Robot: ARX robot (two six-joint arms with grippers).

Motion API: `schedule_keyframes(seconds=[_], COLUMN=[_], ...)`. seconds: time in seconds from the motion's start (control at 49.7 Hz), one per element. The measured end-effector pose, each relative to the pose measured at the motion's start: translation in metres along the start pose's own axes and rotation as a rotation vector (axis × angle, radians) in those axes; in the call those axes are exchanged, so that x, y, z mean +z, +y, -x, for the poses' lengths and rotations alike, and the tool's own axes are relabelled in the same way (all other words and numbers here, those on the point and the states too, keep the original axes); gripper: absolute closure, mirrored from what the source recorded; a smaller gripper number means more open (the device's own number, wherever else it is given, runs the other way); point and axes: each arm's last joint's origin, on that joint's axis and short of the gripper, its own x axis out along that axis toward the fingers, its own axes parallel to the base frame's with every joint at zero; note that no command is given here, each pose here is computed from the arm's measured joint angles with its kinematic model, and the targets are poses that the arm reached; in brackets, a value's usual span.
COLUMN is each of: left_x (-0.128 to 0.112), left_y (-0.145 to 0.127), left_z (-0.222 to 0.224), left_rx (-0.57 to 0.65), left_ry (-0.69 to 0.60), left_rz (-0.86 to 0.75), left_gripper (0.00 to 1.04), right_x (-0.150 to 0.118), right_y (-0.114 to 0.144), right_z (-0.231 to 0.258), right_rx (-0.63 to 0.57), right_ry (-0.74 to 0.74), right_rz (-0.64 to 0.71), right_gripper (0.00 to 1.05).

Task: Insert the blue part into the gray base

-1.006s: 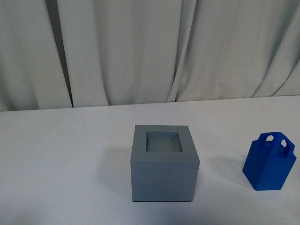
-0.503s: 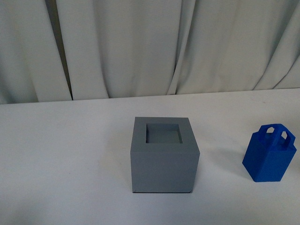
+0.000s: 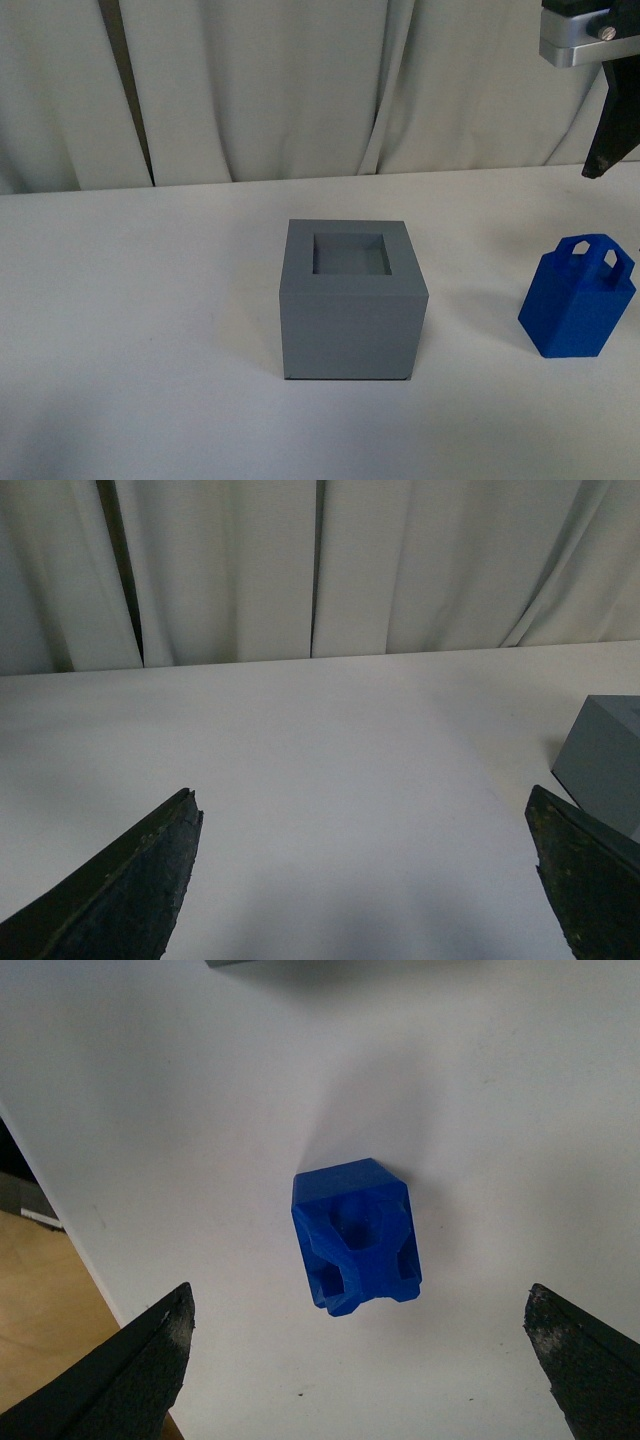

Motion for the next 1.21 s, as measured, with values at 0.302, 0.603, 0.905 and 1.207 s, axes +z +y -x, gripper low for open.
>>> schedule_keyframes(seconds=[0.302,0.603,0.905,1.207], left_x=[0.0,0.0,0.0,0.0], left_y=[0.0,0.0,0.0,0.0], left_z=[0.0,0.0,0.0,0.0], left_rx=[0.0,0.0,0.0,0.0], left_ry=[0.0,0.0,0.0,0.0], left_rz=[0.0,0.0,0.0,0.0], left_gripper=[0.06,0.06,0.06,0.06], right_x=[-0.004,0.001,0.006,0.01], right_y=[-0.011,-0.012,-0.014,-0.015], right_z=[-0.027,-0.039,-0.052,-0.062], right_rx=[0.043,0.059,0.071,0.064], right_ry=[0.109,0.145,0.173,0.189], right_rz=[0.054,0.099,0.128,0.146], right_gripper=[0.07,0.07,0.07,0.07])
